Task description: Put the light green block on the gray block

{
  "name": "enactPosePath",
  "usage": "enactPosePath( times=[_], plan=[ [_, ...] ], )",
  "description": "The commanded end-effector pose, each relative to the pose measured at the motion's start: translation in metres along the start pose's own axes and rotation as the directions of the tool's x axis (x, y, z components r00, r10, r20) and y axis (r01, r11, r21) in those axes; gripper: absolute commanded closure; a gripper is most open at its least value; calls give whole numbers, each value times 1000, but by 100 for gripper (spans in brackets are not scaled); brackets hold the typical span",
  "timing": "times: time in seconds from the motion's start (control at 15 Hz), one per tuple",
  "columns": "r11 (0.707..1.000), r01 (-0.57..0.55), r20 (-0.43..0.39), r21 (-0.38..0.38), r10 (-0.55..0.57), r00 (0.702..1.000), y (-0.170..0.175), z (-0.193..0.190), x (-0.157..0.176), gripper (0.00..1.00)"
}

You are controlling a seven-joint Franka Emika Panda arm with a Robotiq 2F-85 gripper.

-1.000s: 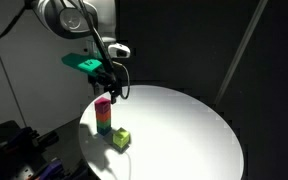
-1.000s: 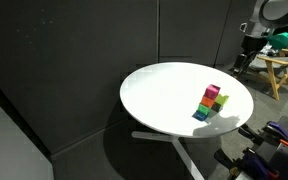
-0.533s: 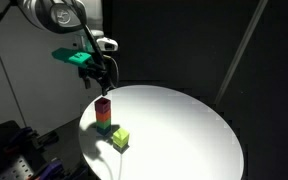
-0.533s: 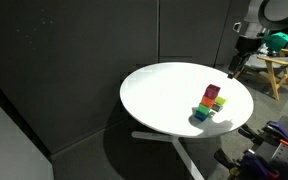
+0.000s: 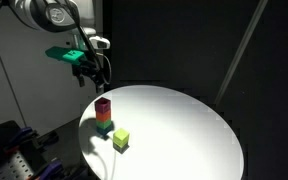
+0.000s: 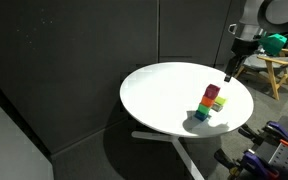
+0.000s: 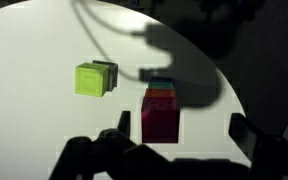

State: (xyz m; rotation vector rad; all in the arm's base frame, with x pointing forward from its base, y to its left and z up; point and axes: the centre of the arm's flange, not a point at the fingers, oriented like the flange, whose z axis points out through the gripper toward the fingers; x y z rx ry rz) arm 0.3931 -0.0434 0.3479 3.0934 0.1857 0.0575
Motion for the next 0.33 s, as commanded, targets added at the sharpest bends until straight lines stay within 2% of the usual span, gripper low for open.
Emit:
enactPosePath(
  times=[0.0,0.27],
  plan=[
    [1000,-2,1,1,2,1000,1,1,0,0],
    [1000,-4,2,1,4,1000,1,1,0,0]
  ],
)
